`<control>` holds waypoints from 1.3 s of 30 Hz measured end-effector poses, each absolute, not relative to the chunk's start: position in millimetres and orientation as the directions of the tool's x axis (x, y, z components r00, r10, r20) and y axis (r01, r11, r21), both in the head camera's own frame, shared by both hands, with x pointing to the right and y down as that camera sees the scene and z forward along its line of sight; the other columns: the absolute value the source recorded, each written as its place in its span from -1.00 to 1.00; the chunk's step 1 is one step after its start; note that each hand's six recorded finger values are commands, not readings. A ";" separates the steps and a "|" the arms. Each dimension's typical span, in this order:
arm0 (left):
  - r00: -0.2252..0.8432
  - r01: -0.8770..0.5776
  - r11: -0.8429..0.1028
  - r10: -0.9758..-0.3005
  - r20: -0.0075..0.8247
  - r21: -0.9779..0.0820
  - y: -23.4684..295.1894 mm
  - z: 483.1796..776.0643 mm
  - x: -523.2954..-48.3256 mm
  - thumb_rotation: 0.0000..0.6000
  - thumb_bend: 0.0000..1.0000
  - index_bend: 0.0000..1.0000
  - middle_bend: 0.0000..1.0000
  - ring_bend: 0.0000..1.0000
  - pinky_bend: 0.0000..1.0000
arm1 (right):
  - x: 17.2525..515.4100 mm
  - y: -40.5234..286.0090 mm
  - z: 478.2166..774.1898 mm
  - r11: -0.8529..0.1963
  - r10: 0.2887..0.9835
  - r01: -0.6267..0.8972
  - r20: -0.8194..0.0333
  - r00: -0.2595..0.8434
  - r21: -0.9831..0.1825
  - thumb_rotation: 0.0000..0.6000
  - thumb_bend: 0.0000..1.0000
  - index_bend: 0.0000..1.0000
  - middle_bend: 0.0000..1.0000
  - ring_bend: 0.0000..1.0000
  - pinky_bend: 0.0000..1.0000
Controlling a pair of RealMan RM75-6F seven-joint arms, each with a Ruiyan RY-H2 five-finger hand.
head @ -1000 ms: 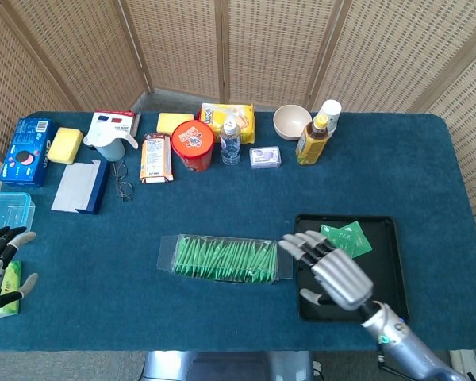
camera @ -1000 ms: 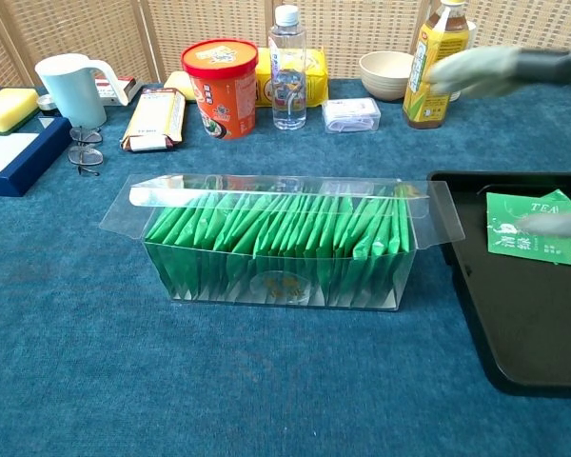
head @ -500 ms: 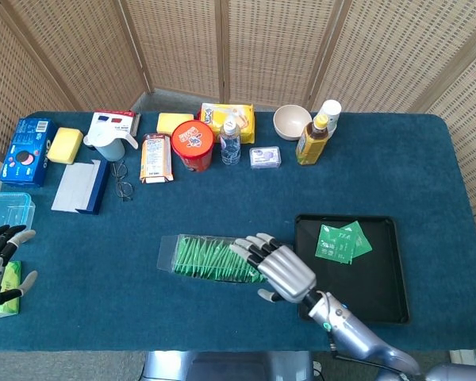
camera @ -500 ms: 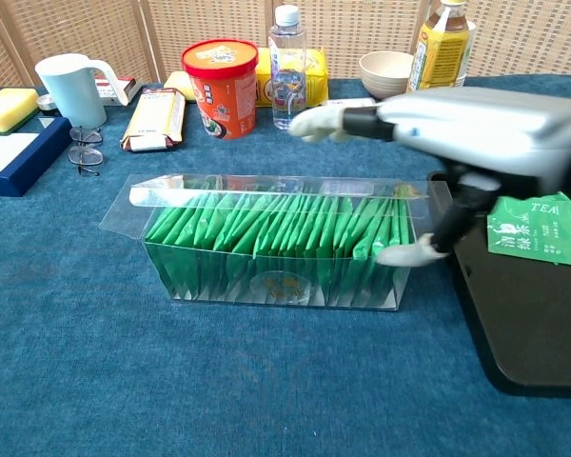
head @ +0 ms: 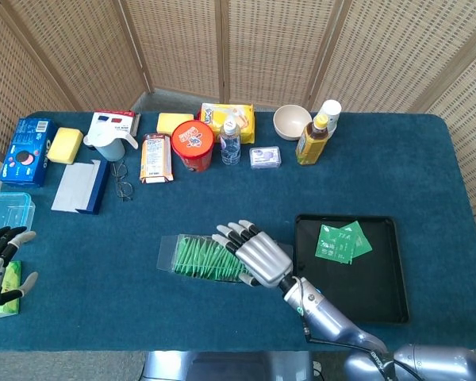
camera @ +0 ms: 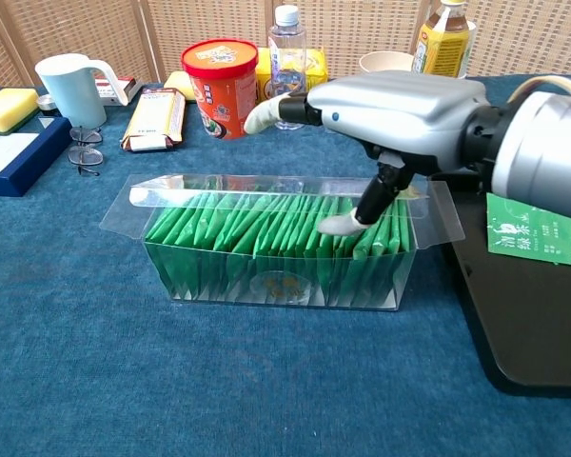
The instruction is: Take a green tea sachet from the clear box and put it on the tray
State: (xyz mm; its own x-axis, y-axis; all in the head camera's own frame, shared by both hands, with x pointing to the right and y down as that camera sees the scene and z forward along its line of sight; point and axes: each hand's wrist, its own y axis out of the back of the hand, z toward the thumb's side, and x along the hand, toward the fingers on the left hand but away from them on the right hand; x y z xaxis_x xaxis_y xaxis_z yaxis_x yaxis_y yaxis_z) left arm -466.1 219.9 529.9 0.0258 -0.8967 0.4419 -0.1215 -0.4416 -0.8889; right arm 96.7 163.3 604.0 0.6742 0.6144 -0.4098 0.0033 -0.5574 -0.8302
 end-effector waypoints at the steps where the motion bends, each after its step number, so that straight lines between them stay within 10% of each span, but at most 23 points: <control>1: 0.025 -0.121 -0.441 -0.897 0.442 -0.889 220.0 529.8 -466.5 1.00 -0.46 -0.61 -0.67 -0.78 -0.50 | 96.4 162.3 604.7 -0.555 0.616 -0.002 -0.412 0.671 -0.832 1.00 -0.39 -0.76 -0.81 -0.74 -0.68; 39: 0.024 -0.139 -0.414 -0.910 0.415 -0.900 224.0 521.4 -473.7 1.00 -0.46 -0.61 -0.67 -0.79 -0.50 | 89.2 113.8 580.6 -0.522 0.665 0.006 -0.403 0.628 -0.853 1.00 -0.02 -0.48 -0.73 -0.65 -0.65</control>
